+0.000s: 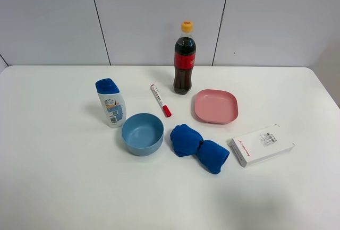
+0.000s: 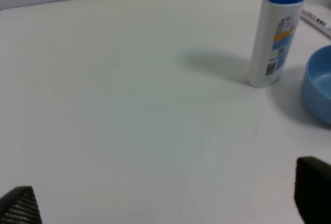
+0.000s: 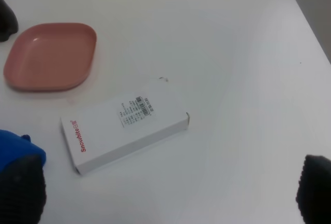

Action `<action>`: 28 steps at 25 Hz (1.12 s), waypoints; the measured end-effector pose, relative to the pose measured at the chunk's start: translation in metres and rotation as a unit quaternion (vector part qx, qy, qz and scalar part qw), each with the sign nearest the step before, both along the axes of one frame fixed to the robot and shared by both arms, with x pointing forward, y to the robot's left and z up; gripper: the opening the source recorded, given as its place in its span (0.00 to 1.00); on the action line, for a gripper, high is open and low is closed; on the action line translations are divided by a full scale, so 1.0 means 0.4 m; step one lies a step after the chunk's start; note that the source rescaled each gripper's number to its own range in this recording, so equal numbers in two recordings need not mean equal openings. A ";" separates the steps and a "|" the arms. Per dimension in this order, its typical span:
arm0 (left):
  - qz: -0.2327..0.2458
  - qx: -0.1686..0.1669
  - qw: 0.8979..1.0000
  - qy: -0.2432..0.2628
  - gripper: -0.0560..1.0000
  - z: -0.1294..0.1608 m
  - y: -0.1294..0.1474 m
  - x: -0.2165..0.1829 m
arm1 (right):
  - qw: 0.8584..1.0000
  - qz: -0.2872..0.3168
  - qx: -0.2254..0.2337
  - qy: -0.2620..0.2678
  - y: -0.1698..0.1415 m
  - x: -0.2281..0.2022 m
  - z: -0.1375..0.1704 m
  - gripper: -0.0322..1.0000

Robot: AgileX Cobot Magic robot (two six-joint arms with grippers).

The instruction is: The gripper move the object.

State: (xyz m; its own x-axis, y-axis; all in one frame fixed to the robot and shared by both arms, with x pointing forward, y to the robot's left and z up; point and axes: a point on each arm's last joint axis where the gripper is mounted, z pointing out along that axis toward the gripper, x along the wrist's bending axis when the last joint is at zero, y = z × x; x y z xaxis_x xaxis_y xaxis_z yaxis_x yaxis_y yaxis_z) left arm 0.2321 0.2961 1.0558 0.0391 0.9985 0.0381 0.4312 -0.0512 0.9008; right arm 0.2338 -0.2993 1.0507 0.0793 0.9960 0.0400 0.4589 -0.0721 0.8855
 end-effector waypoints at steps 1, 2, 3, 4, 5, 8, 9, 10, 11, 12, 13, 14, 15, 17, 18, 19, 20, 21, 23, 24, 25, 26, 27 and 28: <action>0.000 0.000 1.000 0.000 1.00 0.000 0.000 0.000 | 1.000 -0.001 -0.001 0.000 -0.001 0.000 0.000 1.00; 0.000 0.000 1.000 0.000 1.00 0.000 0.000 0.000 | 1.000 -0.001 -0.001 0.000 -0.001 0.000 0.000 1.00; 0.000 0.000 1.000 0.000 1.00 0.000 0.000 0.000 | 1.000 -0.001 -0.001 0.000 -0.001 0.000 0.000 1.00; 0.000 0.000 1.000 0.000 1.00 0.000 0.000 0.000 | 1.000 -0.001 -0.001 0.000 -0.001 0.000 0.000 1.00; 0.000 0.000 1.000 0.000 1.00 0.000 0.000 0.000 | 1.000 -0.001 -0.001 0.000 -0.001 0.000 0.000 1.00; 0.000 0.000 1.000 0.000 1.00 0.000 0.000 0.000 | 1.000 -0.001 -0.001 0.000 -0.001 0.000 0.000 1.00; 0.000 0.000 1.000 0.000 1.00 0.000 0.000 0.000 | 1.000 -0.001 -0.001 0.000 -0.001 0.000 0.000 1.00; 0.000 0.000 1.000 0.000 1.00 0.000 0.000 0.000 | 1.000 -0.001 -0.001 0.000 -0.001 0.000 0.000 1.00; 0.000 0.000 1.000 0.000 1.00 0.000 0.000 0.000 | 1.000 -0.001 -0.001 0.000 -0.001 0.000 0.000 1.00; 0.000 0.000 1.000 0.000 1.00 0.000 0.000 0.000 | 1.000 -0.001 -0.001 0.000 -0.001 0.000 0.000 1.00; 0.000 0.000 1.000 0.000 1.00 0.000 0.000 0.000 | 1.000 -0.002 -0.002 0.000 -0.001 0.000 0.000 1.00; 0.000 0.000 1.000 0.000 1.00 0.000 0.000 0.000 | 1.000 -0.002 -0.002 0.000 -0.001 0.000 0.000 1.00; 0.000 0.000 1.000 0.000 1.00 0.000 0.000 0.000 | 1.000 -0.002 -0.002 0.000 -0.001 0.000 0.000 1.00; 0.000 0.000 1.000 0.000 1.00 0.000 0.000 0.000 | 1.000 -0.002 -0.002 0.000 -0.001 0.000 0.000 1.00; 0.000 0.000 1.000 0.000 1.00 0.000 0.000 0.000 | 1.000 -0.002 -0.002 0.000 -0.001 0.000 0.000 1.00; 0.000 0.000 1.000 0.000 1.00 0.000 0.000 0.000 | 1.000 -0.002 -0.002 0.000 -0.001 0.000 0.000 1.00; 0.000 0.000 1.000 0.000 1.00 0.000 0.000 0.000 | 1.000 -0.002 -0.002 0.000 -0.001 0.000 0.000 1.00; 0.000 0.000 1.000 0.000 1.00 0.000 0.000 0.000 | 1.000 -0.002 -0.002 0.000 -0.001 0.000 0.000 1.00; 0.000 0.000 1.000 0.000 1.00 0.000 0.000 0.000 | 1.000 -0.002 -0.002 0.000 -0.001 0.000 0.000 1.00; 0.000 0.000 1.000 0.000 1.00 0.000 0.000 0.000 | 1.000 -0.002 -0.002 0.000 -0.001 0.000 0.000 1.00; 0.000 0.000 1.000 0.000 1.00 0.000 0.000 0.000 | 1.000 -0.002 -0.002 0.000 -0.001 0.000 0.000 1.00; 0.000 0.000 1.000 0.000 1.00 0.000 0.000 0.000 | 1.000 -0.002 -0.002 0.000 -0.001 0.000 0.000 1.00; 0.000 0.000 1.000 0.000 1.00 0.000 0.000 0.000 | 1.000 -0.002 -0.002 0.000 -0.001 0.000 0.000 1.00; 0.000 0.000 1.000 0.000 1.00 0.000 0.000 0.000 | 1.000 -0.002 -0.002 0.000 -0.001 0.000 0.000 1.00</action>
State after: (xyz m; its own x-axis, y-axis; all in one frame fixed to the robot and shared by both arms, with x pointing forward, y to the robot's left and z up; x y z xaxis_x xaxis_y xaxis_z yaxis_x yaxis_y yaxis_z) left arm 0.2321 0.2961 1.0558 0.0391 0.9985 0.0381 0.4312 -0.0512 0.9008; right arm 0.2338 -0.2997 1.0507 0.0833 0.9958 0.0370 0.4587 -0.0713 0.8857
